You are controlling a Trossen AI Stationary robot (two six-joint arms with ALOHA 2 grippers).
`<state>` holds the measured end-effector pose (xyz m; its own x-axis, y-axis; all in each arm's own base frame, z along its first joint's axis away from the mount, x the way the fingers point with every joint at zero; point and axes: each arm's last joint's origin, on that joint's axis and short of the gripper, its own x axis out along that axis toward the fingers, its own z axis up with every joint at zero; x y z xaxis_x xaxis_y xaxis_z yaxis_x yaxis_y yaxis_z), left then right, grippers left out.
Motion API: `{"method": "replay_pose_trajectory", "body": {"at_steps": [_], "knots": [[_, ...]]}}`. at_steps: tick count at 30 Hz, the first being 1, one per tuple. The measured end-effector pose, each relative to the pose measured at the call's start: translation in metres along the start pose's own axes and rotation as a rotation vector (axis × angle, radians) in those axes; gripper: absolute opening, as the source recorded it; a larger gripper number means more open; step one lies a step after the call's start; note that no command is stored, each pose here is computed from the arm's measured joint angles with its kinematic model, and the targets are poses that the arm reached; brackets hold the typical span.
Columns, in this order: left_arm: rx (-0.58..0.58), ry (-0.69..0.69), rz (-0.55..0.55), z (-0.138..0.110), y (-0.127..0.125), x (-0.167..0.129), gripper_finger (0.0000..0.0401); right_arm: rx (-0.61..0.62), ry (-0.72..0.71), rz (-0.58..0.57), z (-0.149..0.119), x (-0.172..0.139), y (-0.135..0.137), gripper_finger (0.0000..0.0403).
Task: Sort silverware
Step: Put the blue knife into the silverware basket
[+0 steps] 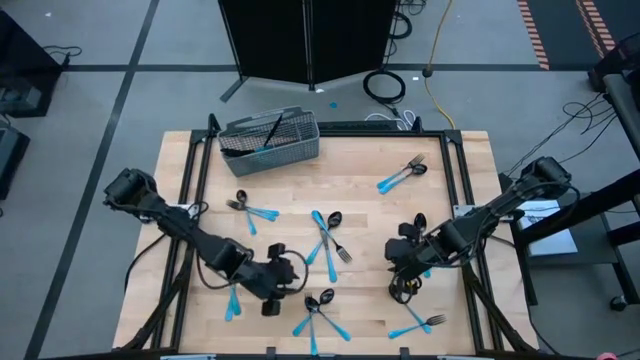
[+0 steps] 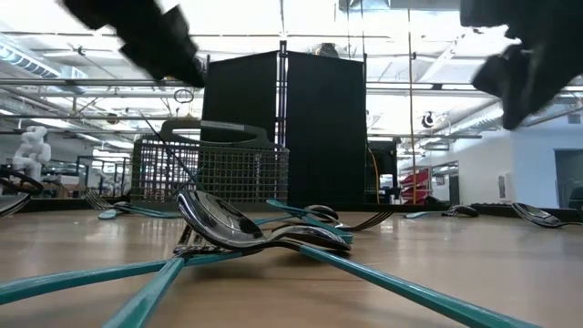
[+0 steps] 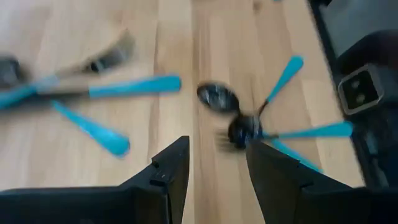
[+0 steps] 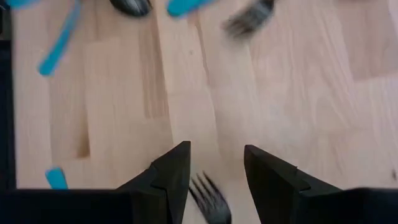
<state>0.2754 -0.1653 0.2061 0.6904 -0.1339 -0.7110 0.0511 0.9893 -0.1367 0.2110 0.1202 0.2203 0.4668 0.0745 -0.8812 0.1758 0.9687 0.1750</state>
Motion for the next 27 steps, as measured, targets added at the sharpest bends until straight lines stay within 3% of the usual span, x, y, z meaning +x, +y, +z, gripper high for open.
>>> {"method": "replay_pose_trajectory", "body": {"at_steps": [9,18,23,27], "knots": [[-0.074,0.030,0.006,-0.022,-0.015,0.001,0.0155,0.010,0.070,-0.013,-0.019,-0.003,0.011,0.0144],[-0.048,0.026,0.031,-0.023,-0.014,0.003,0.0155,-0.157,0.127,-0.002,-0.032,0.007,0.024,0.0144],[-0.258,-0.097,0.099,-0.004,0.007,0.017,0.0155,-0.071,0.086,-0.030,-0.028,0.018,0.027,0.0144],[-0.335,-0.077,0.028,0.007,0.025,0.034,0.0155,-0.030,0.043,-0.048,-0.025,0.025,0.029,0.0144]]}}
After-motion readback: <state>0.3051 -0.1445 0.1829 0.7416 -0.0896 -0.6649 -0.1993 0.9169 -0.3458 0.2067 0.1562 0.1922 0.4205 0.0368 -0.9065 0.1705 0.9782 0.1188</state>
